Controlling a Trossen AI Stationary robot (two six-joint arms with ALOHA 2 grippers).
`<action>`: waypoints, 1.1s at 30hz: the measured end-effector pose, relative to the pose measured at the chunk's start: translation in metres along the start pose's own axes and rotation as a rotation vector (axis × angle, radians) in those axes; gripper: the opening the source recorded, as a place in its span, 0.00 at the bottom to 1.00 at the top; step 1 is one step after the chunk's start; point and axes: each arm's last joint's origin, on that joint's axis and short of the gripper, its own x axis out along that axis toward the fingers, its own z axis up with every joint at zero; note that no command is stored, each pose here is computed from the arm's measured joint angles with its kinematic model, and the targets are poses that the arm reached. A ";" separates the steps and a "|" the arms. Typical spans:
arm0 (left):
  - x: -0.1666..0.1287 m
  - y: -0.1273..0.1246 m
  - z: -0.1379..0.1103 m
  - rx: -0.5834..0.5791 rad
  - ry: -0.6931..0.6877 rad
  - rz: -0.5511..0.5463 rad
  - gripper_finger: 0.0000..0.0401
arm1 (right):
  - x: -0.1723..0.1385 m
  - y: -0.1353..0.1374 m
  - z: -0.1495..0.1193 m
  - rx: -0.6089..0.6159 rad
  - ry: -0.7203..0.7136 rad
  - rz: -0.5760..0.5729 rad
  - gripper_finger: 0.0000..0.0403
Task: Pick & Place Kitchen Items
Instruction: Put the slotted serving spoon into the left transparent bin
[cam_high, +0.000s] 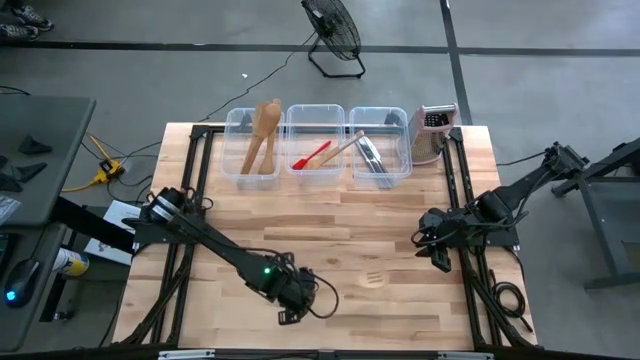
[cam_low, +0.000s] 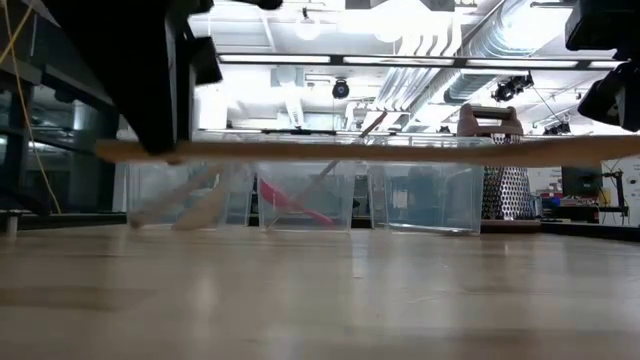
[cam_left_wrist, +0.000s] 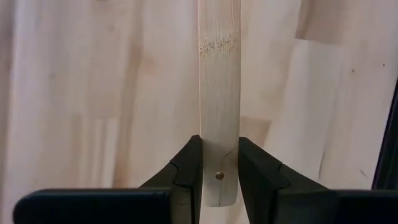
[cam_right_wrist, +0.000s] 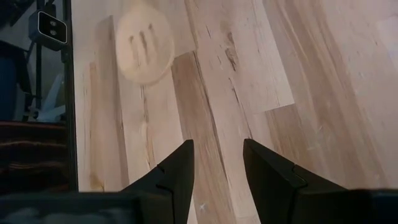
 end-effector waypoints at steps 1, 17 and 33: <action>-0.004 0.001 -0.001 -0.007 0.005 0.006 0.18 | 0.000 0.000 0.000 -0.003 -0.001 -0.001 0.32; -0.125 0.042 -0.006 -0.154 -0.284 0.048 0.18 | 0.000 0.000 0.001 -0.015 -0.020 -0.005 0.32; -0.265 0.080 -0.019 -0.122 -0.874 -0.308 0.18 | 0.000 0.002 0.005 -0.054 -0.089 -0.019 0.32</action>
